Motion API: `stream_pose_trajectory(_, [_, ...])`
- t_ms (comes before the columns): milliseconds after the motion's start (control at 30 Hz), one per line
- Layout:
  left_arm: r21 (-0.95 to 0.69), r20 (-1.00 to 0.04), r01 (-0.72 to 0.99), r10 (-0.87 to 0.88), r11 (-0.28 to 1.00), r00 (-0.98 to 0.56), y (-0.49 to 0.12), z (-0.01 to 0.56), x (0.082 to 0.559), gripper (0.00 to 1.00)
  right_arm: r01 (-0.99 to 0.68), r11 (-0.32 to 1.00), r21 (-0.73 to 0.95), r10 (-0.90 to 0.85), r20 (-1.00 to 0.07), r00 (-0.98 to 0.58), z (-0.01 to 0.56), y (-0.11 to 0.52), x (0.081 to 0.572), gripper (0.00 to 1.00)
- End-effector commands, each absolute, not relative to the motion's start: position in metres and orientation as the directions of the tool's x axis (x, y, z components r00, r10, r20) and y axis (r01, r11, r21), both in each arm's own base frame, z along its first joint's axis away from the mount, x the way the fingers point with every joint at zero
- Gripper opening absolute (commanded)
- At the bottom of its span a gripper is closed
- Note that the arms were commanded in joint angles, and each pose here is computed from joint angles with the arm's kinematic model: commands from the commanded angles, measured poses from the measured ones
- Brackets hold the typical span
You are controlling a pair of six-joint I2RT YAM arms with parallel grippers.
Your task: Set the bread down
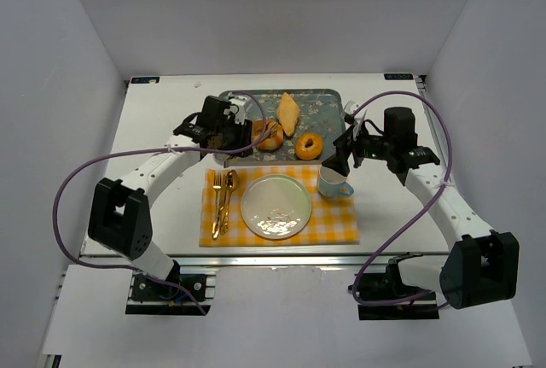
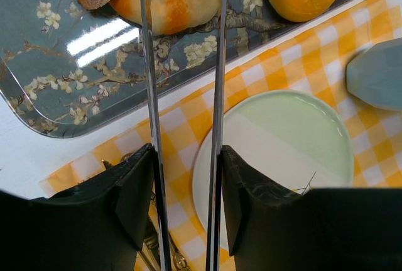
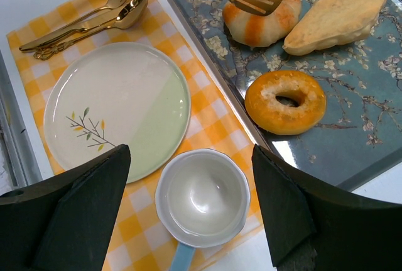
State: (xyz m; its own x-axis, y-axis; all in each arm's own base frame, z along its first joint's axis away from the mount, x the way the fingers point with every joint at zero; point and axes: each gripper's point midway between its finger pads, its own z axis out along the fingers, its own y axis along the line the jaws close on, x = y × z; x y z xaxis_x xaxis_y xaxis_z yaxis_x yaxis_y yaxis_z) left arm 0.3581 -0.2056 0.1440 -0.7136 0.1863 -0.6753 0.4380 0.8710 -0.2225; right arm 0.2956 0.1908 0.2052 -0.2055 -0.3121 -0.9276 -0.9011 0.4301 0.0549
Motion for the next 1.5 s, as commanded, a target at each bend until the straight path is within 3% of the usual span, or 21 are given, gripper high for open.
stream_pose_trajectory(0, [-0.209,-0.687,0.479,0.22,0.853,-0.693,-0.211,0.155,0.361,0.55,-0.905,0.424,0.041,-0.289,-0.941,-0.178,0.214,0.191,0.296,0.83])
stream_pose_trajectory(1000, [-0.213,-0.643,0.528,0.29,0.822,-0.709,-0.217,0.151,0.361,0.6,-0.904,0.423,0.055,-0.28,-0.941,-0.189,0.208,0.191,0.293,0.83])
stream_pose_trajectory(1267, [-0.229,-0.608,0.526,0.301,0.819,-0.735,-0.218,0.135,0.358,0.51,-0.903,0.427,0.052,-0.279,-0.942,-0.187,0.209,0.19,0.293,0.83])
stream_pose_trajectory(1467, [-0.235,-0.597,0.531,0.311,0.814,-0.74,-0.22,0.133,0.358,0.33,-0.902,0.428,0.051,-0.276,-0.943,-0.184,0.21,0.19,0.293,0.83])
